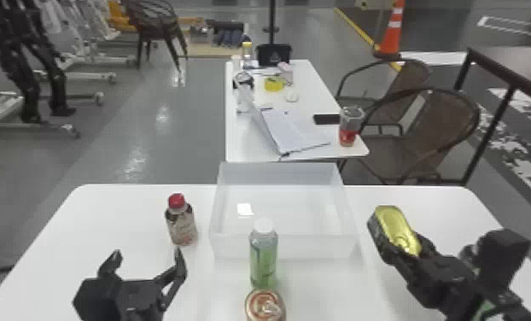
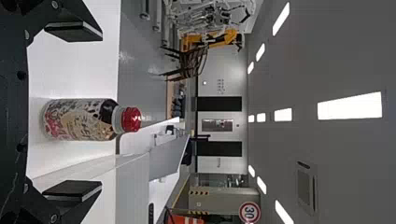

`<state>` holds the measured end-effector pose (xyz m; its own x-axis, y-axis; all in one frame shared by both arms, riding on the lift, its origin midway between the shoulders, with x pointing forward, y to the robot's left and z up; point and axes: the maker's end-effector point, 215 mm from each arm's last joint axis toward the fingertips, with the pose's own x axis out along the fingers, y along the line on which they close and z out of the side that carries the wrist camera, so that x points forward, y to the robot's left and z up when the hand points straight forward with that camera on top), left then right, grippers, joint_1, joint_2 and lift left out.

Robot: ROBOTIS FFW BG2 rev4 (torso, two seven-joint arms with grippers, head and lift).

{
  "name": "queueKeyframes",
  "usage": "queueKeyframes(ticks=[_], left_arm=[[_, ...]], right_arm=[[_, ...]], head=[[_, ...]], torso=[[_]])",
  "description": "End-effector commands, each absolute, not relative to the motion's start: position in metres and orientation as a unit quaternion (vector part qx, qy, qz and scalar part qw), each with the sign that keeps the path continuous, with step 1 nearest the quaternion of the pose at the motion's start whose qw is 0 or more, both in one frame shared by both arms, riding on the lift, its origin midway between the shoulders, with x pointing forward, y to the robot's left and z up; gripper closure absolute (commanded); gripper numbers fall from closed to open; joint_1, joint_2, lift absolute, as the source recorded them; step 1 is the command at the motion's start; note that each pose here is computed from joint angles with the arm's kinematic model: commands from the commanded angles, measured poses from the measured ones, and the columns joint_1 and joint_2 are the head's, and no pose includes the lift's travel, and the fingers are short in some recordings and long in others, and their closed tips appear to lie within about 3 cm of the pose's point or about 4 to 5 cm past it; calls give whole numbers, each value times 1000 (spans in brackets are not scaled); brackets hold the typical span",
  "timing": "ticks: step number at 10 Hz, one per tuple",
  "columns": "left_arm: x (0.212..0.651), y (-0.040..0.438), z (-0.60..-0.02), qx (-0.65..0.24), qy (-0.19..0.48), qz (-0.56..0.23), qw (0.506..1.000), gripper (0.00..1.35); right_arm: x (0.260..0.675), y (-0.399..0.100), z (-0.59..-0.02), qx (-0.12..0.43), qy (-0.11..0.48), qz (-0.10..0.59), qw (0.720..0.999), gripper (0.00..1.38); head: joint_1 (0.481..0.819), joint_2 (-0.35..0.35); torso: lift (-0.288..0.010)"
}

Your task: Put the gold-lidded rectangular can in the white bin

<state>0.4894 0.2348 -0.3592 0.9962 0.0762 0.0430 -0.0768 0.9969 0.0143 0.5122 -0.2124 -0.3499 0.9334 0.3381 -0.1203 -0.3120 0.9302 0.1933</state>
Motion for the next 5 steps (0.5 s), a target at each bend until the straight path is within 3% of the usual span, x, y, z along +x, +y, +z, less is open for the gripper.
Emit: queueKeyframes(ticks=[1,5], left_arm=[[491,233,-359,7,-21,37,999,174],[495,228,-359,5,-21,30,999,176]], right_arm=[[532,-209,-328,95,59,172,979,1285],[587,-155,-318,111,48,227,966,1285]], head=[[549,0],[549,0]], torso=[[-100],[-100]])
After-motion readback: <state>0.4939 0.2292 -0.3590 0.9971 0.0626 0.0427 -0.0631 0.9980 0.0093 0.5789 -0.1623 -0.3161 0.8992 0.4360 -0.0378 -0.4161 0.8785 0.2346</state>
